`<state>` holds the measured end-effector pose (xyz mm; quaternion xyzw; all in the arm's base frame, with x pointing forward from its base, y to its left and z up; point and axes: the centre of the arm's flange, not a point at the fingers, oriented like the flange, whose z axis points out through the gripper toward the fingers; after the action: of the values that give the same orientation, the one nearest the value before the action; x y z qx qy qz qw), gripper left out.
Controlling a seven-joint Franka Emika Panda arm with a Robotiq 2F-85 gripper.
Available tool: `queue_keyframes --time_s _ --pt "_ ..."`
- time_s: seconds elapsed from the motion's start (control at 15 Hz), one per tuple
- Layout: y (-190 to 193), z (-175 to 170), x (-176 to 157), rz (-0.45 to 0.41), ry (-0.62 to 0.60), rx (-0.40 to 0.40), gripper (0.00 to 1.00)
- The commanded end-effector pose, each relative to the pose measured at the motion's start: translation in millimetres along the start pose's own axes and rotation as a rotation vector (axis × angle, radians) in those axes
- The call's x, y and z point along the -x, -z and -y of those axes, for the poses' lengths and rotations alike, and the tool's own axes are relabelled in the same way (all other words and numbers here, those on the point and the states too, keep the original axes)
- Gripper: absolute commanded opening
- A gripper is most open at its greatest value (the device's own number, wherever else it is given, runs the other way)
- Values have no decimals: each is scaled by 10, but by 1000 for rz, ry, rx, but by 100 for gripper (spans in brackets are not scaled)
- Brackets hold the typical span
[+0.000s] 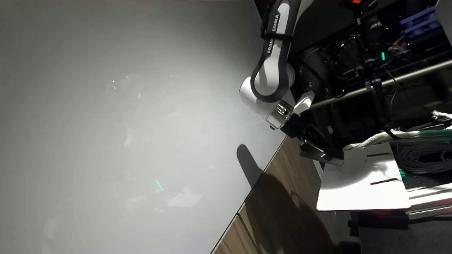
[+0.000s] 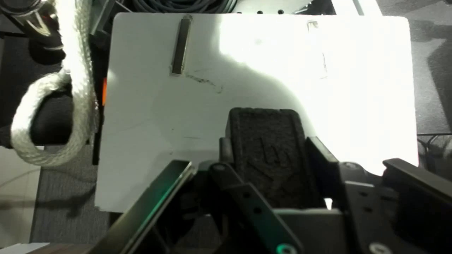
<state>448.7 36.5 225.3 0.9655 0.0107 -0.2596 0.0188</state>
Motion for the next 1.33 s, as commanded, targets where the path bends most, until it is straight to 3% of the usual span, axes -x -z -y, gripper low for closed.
queue_keyframes --time_s 0.0,0.4,0.8,1.27 --pt "-85 200 -377 66 -12 -27 29" --pt "-218 226 -599 129 -8 -28 29" --pt "-303 197 -593 232 4 -17 29" --pt "-381 140 -603 270 2 -22 29"
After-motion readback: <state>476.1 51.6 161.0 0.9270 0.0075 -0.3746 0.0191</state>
